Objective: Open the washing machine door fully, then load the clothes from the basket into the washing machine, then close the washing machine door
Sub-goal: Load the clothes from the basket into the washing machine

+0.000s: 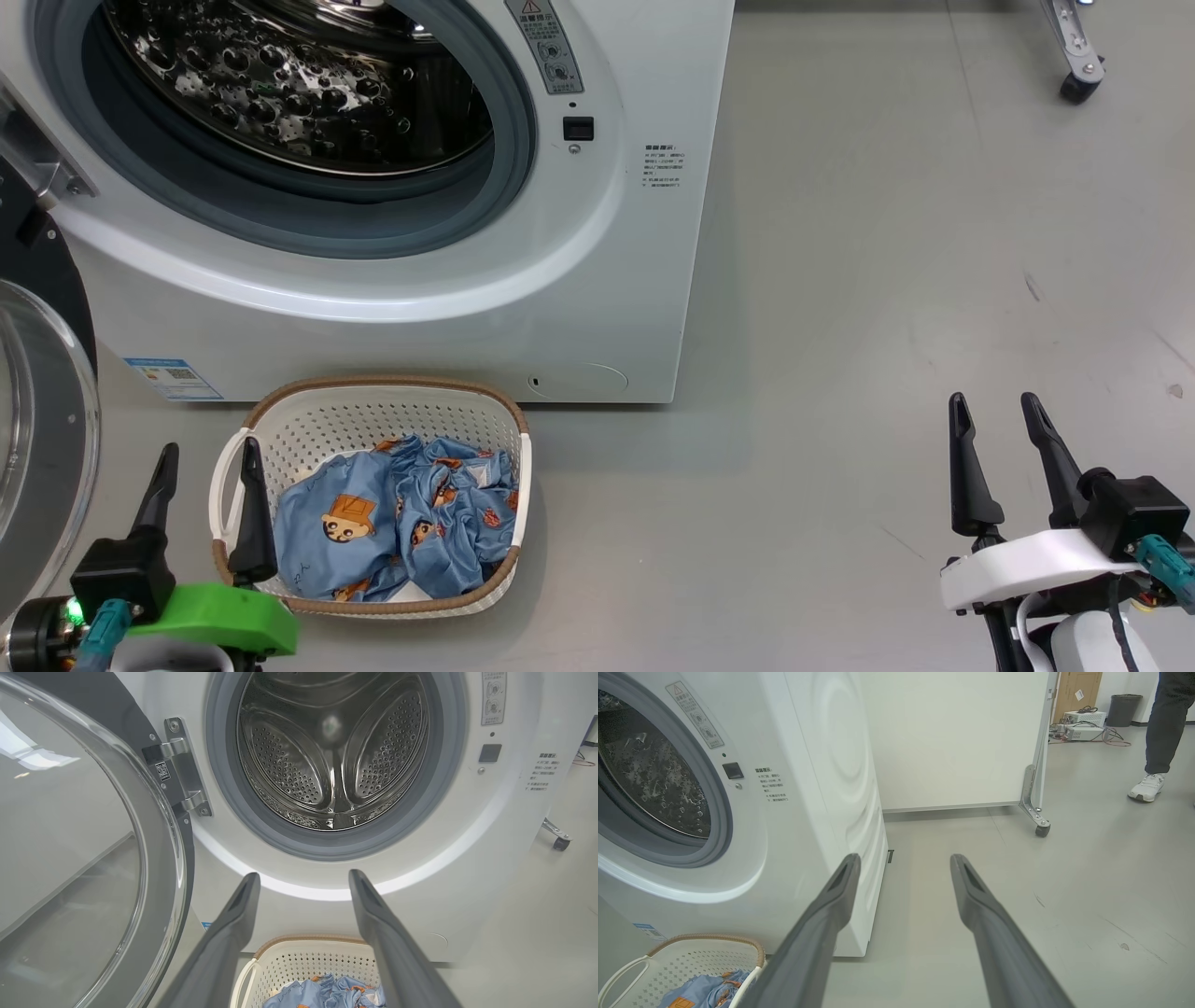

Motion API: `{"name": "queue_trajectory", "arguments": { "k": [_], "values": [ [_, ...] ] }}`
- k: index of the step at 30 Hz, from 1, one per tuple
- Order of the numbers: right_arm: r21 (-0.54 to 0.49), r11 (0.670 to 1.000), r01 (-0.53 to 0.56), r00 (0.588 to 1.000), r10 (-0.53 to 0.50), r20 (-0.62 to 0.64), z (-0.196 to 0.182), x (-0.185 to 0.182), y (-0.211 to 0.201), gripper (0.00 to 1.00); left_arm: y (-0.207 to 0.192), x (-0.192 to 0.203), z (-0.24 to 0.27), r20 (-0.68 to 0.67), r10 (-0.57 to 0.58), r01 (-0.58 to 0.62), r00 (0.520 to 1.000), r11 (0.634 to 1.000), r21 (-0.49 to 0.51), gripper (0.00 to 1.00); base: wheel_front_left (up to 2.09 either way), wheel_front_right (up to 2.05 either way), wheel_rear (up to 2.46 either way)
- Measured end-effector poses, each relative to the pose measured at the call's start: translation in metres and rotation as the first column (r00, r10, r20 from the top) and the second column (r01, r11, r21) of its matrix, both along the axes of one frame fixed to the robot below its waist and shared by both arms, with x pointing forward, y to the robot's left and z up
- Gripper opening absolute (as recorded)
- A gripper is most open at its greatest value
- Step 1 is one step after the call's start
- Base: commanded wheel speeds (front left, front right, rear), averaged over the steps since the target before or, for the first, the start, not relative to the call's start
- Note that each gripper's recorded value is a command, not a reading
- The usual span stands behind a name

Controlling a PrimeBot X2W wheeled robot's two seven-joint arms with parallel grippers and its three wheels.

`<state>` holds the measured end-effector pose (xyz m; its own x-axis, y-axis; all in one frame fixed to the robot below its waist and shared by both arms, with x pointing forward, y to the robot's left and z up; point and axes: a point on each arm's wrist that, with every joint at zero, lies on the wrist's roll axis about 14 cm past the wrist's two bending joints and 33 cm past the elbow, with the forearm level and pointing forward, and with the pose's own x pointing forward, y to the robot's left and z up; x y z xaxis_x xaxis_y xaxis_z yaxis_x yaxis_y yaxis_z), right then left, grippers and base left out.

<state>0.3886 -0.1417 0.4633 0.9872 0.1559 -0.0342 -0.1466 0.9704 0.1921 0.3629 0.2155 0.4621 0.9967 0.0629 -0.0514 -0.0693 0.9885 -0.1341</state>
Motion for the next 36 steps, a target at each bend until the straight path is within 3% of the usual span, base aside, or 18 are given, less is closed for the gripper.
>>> {"name": "queue_trajectory", "arguments": {
  "k": [36],
  "values": [
    [0.0, 1.0, 0.0, 0.999, 0.0, -0.039, -0.014, 0.004, 0.0, 1.0, -0.01, 0.003, -0.012, -0.035, -0.026, 0.026, 0.999, 1.0, -0.004, 1.0, 0.0, 0.0, 0.0]
  ]
}}
